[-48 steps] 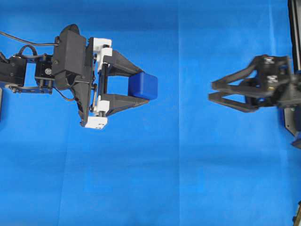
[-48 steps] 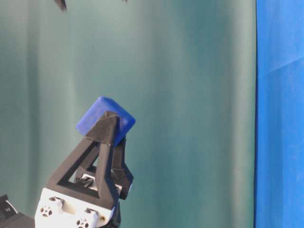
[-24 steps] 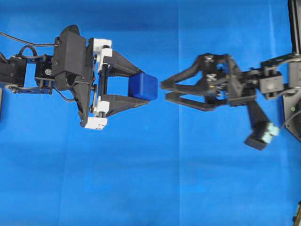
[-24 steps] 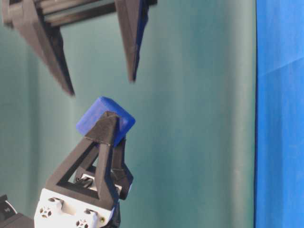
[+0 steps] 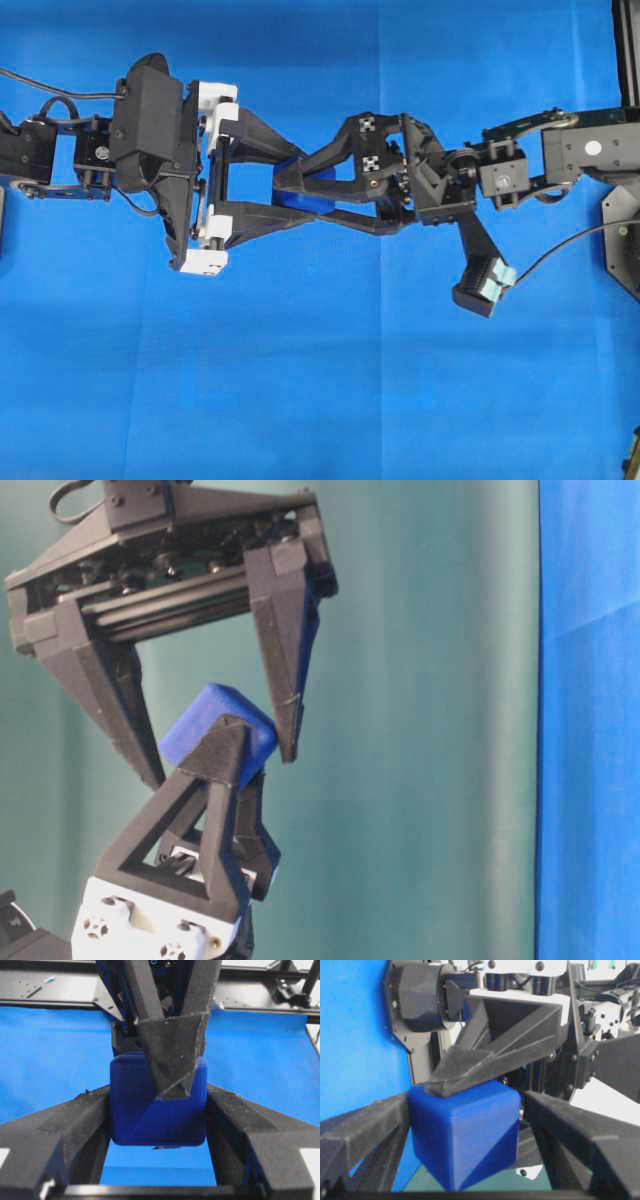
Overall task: Handover the blue block to the right arm after grasping it with the left arm, then place it in the designated position.
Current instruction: 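Move the right gripper toward the cube held by the left gripper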
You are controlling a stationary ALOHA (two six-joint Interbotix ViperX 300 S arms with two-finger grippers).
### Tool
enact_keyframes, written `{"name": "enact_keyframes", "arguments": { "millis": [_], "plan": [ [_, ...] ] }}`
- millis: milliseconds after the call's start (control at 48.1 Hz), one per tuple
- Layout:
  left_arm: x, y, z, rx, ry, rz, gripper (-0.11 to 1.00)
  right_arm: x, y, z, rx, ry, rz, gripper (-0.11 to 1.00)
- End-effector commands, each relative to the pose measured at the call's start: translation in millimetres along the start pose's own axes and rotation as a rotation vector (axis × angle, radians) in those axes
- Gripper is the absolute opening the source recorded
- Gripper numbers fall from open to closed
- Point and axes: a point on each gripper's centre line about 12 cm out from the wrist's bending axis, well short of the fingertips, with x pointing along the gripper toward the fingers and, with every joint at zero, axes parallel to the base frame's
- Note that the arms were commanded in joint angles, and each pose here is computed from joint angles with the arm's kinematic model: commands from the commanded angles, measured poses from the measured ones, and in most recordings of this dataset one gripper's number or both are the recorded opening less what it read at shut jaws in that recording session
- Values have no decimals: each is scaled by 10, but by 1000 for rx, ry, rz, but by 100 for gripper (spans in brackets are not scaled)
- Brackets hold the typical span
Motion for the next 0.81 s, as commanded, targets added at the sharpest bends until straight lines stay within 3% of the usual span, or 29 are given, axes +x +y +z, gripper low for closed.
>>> {"name": "enact_keyframes", "arguments": {
  "millis": [0,415,499,623,789],
  "plan": [
    [-38,-17,147,-1,-46,-5,49,-3,-144,44,-1,-13,-38,95],
    [-39,-17,141,-1,-44,-4,49,2,-111,13,2,15,-14,94],
    [-38,-17,147,-1,-46,-5,48,0,-94,-18,3,47,10,83],
    [-42,-23,146,1,-46,-6,49,-1,-110,-49,19,77,22,51],
    [-41,-34,152,4,-47,-9,49,-3,-127,-46,35,77,18,52]
  ]
}}
